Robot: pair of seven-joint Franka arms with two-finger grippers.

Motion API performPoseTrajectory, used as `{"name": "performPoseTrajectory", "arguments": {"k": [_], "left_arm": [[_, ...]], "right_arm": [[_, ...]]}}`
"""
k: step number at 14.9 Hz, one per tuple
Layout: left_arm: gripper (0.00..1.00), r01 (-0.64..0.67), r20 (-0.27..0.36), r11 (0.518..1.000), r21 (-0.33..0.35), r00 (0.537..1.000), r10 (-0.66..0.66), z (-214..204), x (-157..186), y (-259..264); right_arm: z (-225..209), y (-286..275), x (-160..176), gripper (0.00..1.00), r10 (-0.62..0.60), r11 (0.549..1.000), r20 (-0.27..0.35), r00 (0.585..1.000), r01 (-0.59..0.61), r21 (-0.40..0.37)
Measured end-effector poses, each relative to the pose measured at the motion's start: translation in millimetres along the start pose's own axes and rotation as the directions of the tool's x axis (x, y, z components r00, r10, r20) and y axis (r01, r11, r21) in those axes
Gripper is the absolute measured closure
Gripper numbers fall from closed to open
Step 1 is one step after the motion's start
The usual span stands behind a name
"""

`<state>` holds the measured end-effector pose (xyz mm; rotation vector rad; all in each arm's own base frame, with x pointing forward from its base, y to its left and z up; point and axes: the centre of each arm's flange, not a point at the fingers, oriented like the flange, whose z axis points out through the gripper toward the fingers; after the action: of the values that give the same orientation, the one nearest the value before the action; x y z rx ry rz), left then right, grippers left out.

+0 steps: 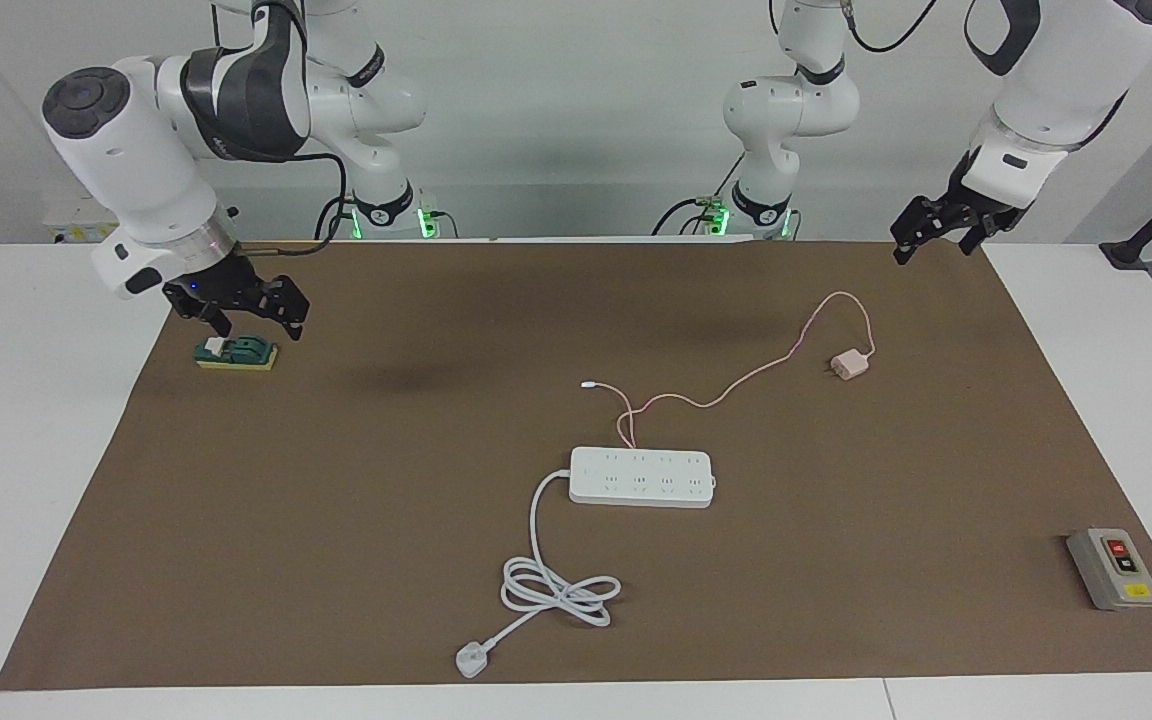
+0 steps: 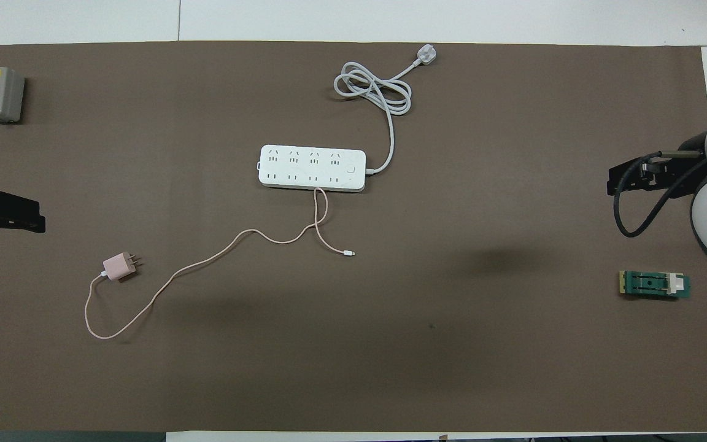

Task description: Unplug charger and place it aside

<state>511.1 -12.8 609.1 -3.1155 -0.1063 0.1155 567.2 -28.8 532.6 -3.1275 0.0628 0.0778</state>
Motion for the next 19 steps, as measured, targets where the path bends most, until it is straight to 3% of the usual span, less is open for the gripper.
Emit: {"name": "performPoseTrajectory", "arguments": {"k": [6,19], "left_arm": [[0.00,-0.031,0.003,0.999,-0.015,1.000,0.031,0,-1,5],[0.00,-0.069,0.002,0.997,-0.021,0.998,0.069,0,-1,6]], "right_arm": [[-15,35,-3,0.00,-0.034,0.999,0.021,0.999,0.034,0.003],[-15,26,0,0.00,-0.048,0.999,0.022,0.999,0.048,0.001]]}}
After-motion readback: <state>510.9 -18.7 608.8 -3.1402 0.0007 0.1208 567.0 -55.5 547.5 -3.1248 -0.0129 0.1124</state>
